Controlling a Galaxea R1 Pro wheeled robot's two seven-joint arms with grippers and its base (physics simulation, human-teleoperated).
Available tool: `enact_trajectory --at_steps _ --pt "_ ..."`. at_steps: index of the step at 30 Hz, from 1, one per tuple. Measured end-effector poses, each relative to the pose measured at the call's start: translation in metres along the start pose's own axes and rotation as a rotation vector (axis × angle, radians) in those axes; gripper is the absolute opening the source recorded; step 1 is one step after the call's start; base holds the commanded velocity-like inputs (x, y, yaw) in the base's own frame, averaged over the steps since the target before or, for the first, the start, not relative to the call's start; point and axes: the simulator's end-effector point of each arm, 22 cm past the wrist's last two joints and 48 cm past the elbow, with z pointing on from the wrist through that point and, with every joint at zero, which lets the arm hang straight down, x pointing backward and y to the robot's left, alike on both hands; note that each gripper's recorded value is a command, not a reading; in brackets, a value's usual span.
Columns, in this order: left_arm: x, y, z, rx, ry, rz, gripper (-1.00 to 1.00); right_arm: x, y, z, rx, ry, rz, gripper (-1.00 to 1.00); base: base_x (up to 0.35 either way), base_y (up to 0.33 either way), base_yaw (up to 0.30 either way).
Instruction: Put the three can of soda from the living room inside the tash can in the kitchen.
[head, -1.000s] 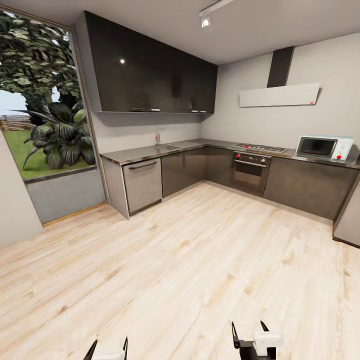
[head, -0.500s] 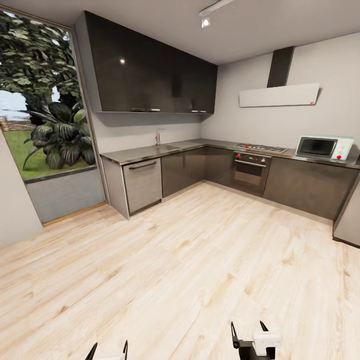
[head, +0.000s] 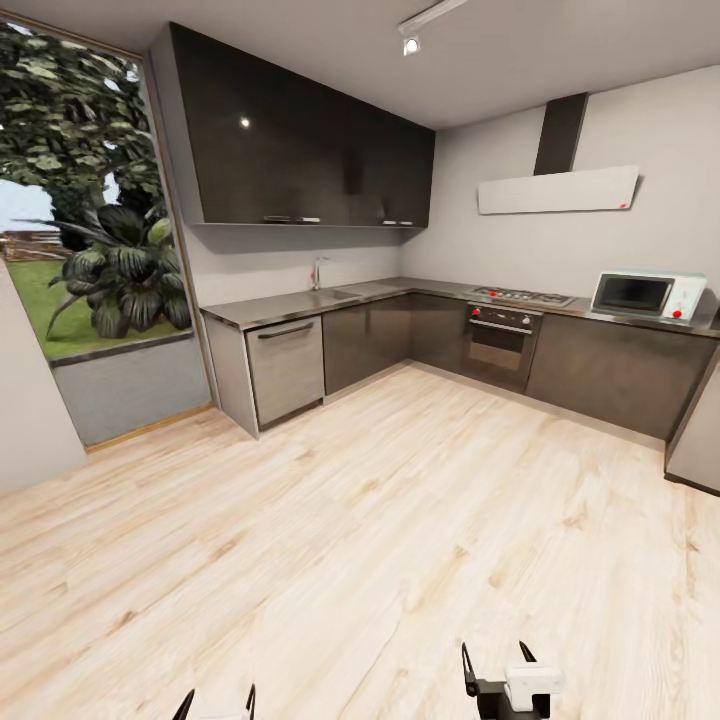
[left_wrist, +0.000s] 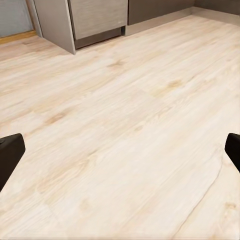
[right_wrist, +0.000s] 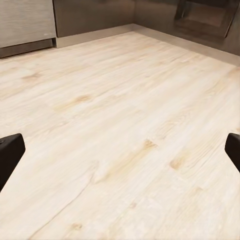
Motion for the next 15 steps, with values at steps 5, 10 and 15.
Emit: enact_trajectory --at_steps 5,10,15 --pt "0.000 0.000 0.000 0.000 0.001 0.000 1.00 0.002 0.000 -0.001 -0.001 0.005 -0.001 1.00 -0.006 0.000 0.000" --pt "0.000 0.000 0.000 0.000 0.001 0.000 1.00 0.011 0.001 -0.003 -0.004 0.024 -0.004 1.00 -0.002 0.000 0.000" --pt "0.000 0.000 0.000 0.001 0.001 0.001 1.00 0.014 0.001 -0.004 -0.005 0.031 -0.006 1.00 0.000 0.000 0.000"
